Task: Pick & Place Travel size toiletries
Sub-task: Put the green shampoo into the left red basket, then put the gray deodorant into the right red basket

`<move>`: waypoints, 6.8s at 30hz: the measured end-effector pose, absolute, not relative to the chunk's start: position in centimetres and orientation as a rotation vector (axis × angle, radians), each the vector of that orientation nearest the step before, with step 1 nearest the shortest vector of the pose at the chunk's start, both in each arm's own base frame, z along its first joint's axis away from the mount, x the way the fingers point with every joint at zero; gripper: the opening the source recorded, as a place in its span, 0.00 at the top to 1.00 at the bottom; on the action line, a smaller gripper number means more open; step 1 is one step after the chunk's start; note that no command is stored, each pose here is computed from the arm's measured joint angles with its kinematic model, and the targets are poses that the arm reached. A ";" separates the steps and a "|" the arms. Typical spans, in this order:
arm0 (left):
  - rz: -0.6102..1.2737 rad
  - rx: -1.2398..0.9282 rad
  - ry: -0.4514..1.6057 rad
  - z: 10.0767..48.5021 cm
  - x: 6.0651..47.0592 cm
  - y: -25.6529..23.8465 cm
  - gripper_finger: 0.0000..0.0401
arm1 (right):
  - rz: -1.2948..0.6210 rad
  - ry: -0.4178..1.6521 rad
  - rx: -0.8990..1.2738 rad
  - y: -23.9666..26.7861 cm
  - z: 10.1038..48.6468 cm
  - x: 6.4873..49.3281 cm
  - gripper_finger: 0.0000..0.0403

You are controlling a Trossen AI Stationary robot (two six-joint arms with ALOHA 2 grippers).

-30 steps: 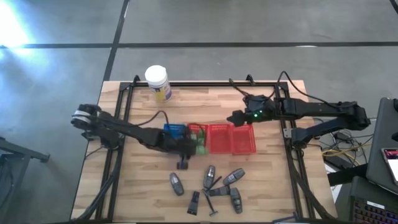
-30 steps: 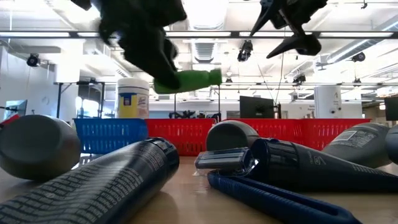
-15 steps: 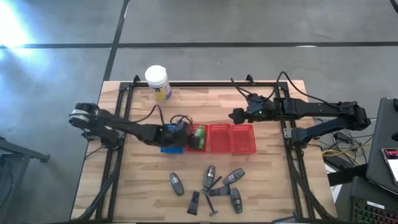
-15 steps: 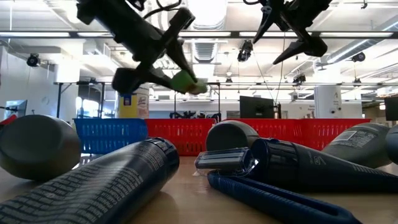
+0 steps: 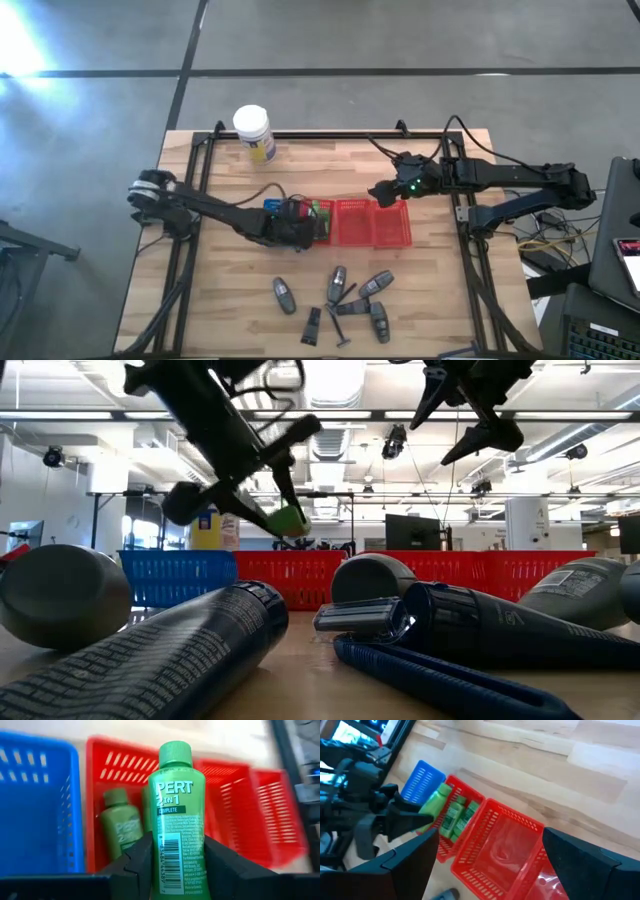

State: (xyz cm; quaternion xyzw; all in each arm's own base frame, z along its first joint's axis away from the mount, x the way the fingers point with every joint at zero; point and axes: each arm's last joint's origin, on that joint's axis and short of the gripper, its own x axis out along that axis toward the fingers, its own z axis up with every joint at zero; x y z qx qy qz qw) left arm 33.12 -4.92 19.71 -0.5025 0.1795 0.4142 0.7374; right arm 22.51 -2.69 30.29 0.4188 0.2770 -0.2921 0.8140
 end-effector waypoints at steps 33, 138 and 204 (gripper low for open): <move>0.078 -0.244 1.010 24.0 33.7 -9.2 0.42 | -0.496 0.670 0.712 -2.7 30.5 22.0 0.14; -0.581 0.455 0.954 19.1 28.7 -18.6 0.42 | -0.561 0.709 0.817 -2.7 28.3 21.7 0.24; -0.626 0.594 0.938 18.1 26.2 -15.9 0.23 | -0.599 0.694 0.839 -2.8 28.3 21.7 0.24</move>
